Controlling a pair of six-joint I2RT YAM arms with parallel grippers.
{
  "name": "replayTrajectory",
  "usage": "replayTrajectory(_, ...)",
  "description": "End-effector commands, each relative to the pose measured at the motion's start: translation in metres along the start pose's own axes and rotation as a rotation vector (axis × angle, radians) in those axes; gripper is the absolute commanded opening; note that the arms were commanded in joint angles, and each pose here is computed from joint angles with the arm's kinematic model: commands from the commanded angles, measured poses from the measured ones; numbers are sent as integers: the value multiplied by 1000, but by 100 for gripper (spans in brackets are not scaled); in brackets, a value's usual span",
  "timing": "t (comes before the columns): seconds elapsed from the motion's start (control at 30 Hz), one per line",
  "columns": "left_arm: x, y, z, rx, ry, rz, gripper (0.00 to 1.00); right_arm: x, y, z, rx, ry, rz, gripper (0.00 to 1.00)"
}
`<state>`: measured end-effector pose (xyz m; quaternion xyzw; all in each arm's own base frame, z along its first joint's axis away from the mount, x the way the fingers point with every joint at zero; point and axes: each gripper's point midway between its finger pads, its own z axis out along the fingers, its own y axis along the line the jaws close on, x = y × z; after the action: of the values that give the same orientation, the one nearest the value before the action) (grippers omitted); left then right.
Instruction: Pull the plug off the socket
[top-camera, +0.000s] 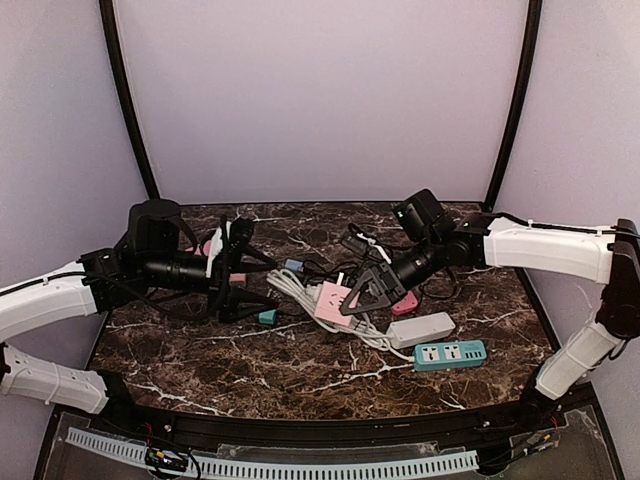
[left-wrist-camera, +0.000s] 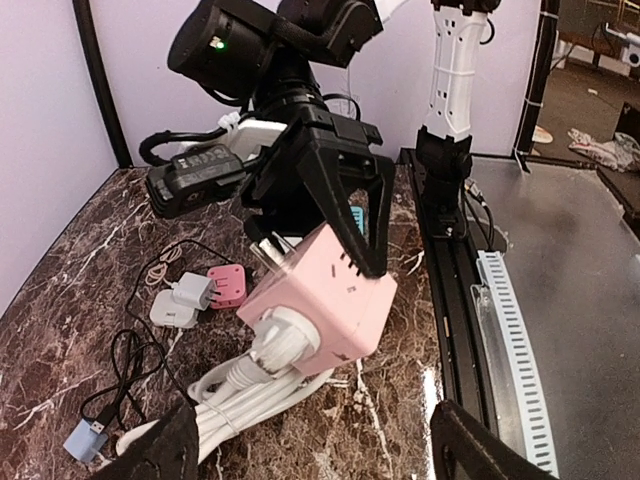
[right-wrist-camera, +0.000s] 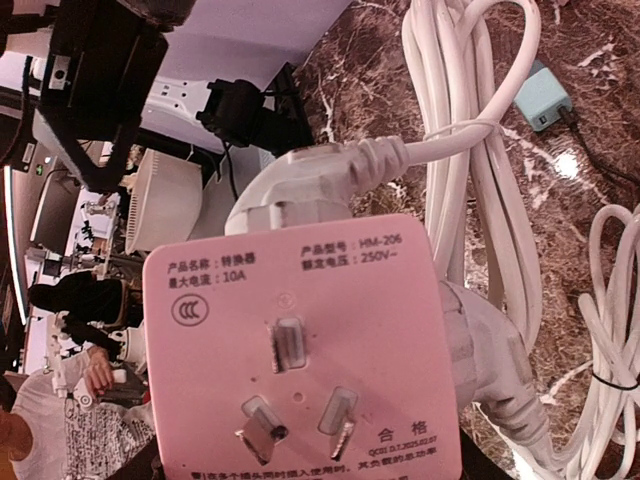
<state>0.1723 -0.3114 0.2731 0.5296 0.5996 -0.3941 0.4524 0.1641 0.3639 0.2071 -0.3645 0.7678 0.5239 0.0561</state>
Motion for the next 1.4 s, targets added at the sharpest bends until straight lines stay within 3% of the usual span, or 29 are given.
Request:
replayTrajectory(0.0,20,-8,14,3,104,131,76,-6,62,-17,-213,-13,-157,0)
replayTrajectory(0.13,25,-21,26,45,137,165,66,-3,66,-18,-235,0,-137,0)
replayTrajectory(0.33,29,-21,38,-19,172,232,57,1,71,-11,-264,27,-132,0)
replayTrajectory(0.67,30,-11,49,-101,173,221,53,8,77,1,-286,59,-137,0)
replayTrajectory(1.0,27,-29,51,-5,149,218,32,11,67,10,-261,75,-85,0)
replayTrajectory(1.23,24,-36,47,20,122,224,27,7,67,17,-284,90,-68,0)
replayTrajectory(1.37,27,-41,48,38,129,229,18,7,66,20,-292,100,-55,0)
